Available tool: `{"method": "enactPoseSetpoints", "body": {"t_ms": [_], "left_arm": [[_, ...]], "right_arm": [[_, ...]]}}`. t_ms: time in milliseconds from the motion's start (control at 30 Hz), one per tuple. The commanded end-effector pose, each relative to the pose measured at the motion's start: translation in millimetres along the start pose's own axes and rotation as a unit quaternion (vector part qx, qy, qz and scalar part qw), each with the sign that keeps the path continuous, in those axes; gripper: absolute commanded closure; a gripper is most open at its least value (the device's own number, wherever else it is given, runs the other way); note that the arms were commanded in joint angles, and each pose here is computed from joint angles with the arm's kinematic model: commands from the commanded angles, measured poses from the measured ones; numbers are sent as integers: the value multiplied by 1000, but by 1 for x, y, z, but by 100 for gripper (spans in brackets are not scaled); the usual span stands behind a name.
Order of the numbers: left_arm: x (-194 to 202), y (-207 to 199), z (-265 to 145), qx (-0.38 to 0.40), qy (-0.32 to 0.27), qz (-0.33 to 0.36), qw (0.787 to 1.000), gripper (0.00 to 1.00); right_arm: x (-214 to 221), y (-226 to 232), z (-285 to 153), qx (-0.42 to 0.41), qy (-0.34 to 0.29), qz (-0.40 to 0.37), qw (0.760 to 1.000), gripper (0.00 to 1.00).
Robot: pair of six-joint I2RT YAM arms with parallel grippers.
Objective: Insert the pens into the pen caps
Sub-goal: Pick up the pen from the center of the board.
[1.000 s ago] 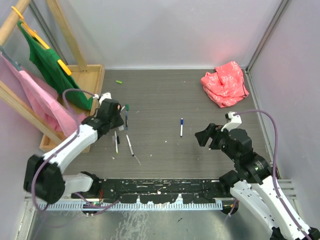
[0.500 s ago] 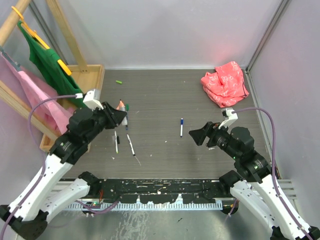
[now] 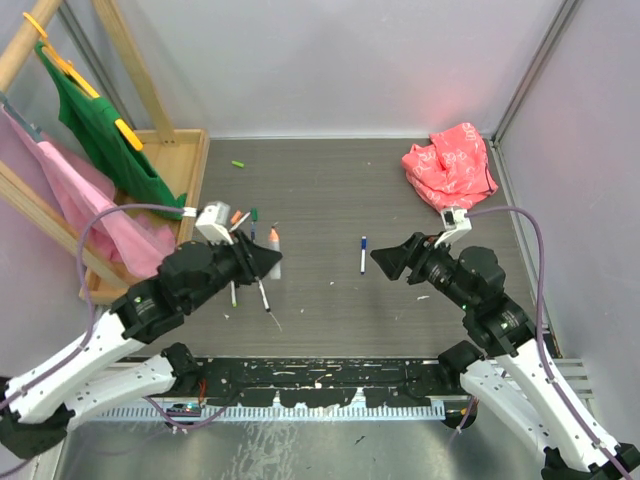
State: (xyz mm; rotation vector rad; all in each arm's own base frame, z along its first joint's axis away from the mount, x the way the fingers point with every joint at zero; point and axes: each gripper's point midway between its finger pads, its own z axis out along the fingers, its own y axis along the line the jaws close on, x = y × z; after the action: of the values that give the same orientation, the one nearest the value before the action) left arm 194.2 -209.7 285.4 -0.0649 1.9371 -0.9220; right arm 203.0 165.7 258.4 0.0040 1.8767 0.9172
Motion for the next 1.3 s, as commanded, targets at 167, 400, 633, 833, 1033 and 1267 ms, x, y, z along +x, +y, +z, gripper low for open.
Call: {"method": "enactPoseSetpoints", "body": {"t_ms": [167, 400, 633, 833, 1033, 1267], "left_arm": [[-5, -48, 20, 21, -48, 18, 998, 100], [-5, -59, 26, 32, -60, 11, 998, 100], [-13, -52, 18, 30, -80, 7, 996, 100], [-12, -48, 11, 35, -82, 1, 996, 100], [-11, -45, 6, 40, -83, 0, 996, 100], [-11, -43, 5, 41, -85, -5, 995, 100]], "right_arm": [[-27, 39, 1, -77, -58, 46, 994, 26], [-19, 68, 16, -108, -42, 37, 993, 26], [4, 117, 32, -154, -21, 34, 987, 28], [20, 154, 43, -186, -6, 32, 982, 31], [25, 176, 52, -203, -6, 26, 979, 39], [30, 185, 64, -198, 5, 21, 980, 48]]}}
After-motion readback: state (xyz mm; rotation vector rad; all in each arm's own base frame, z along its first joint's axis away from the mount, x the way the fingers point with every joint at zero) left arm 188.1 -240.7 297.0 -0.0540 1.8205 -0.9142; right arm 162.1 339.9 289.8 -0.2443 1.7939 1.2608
